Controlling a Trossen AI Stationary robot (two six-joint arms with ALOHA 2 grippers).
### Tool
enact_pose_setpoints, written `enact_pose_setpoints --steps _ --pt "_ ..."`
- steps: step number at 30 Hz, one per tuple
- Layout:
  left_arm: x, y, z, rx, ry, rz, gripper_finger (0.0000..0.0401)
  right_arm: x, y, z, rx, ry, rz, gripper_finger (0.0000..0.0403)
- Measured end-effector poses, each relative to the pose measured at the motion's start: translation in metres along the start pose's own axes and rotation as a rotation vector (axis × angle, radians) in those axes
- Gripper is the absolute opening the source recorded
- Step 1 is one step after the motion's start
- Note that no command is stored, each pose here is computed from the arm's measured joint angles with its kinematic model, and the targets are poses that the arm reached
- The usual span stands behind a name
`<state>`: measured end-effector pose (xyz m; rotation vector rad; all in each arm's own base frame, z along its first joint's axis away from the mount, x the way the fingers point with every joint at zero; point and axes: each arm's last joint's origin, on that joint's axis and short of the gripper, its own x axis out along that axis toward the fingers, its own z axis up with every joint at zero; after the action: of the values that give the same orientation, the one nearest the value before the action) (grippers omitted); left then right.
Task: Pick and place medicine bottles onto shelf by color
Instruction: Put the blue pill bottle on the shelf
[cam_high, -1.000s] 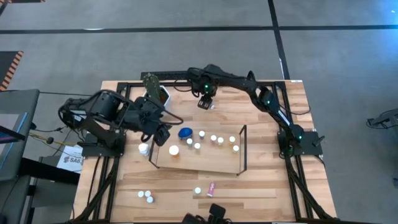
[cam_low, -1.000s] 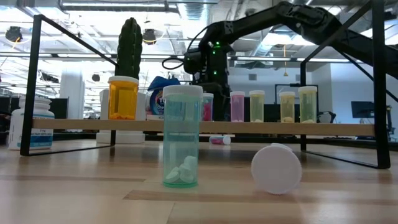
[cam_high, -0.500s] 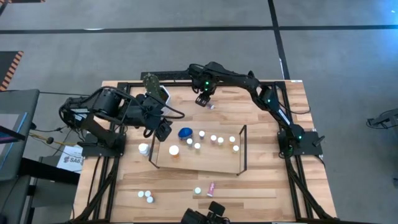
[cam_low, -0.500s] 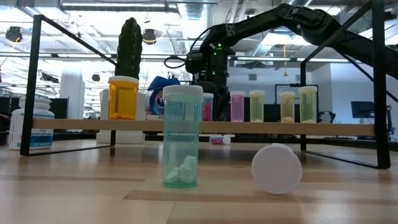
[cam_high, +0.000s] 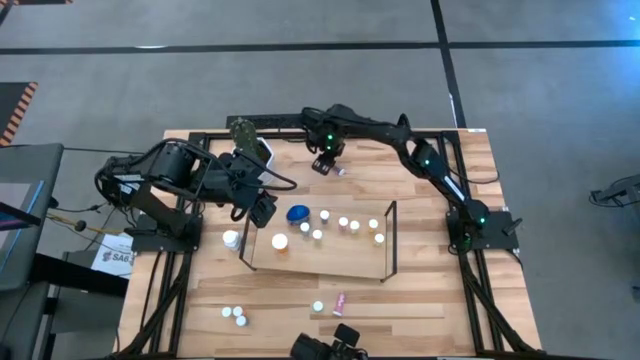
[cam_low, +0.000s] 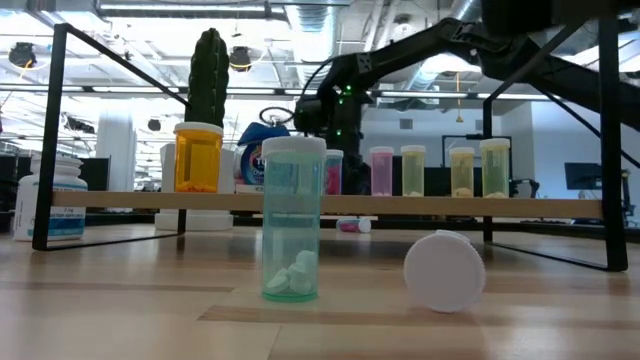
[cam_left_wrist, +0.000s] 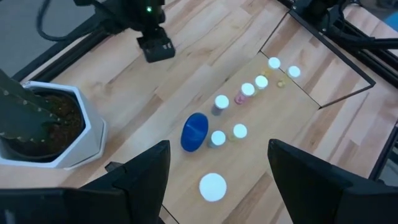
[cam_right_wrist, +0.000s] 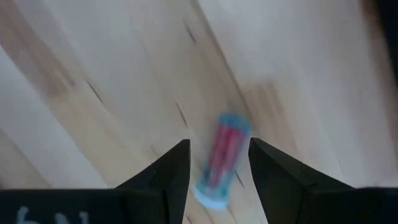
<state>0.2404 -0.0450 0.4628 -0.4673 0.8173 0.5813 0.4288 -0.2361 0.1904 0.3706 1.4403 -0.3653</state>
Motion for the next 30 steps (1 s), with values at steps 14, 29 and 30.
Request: enact_pose_setpoints --steps 14,29,30 --pt "0.0 0.0 0.0 -0.023 0.004 -0.003 0.0256 0.011 -0.006 0.0 -0.015 0.026 0.054 0.0187" --pt "0.0 0.0 0.0 -0.042 0.004 -0.003 0.0256 0.023 -0.018 -0.014 -0.033 0.145 0.089 0.0186" --pt "0.0 0.0 0.0 -0.045 0.004 -0.004 0.0256 0.028 -0.018 -0.016 -0.033 0.165 0.091 0.0185"
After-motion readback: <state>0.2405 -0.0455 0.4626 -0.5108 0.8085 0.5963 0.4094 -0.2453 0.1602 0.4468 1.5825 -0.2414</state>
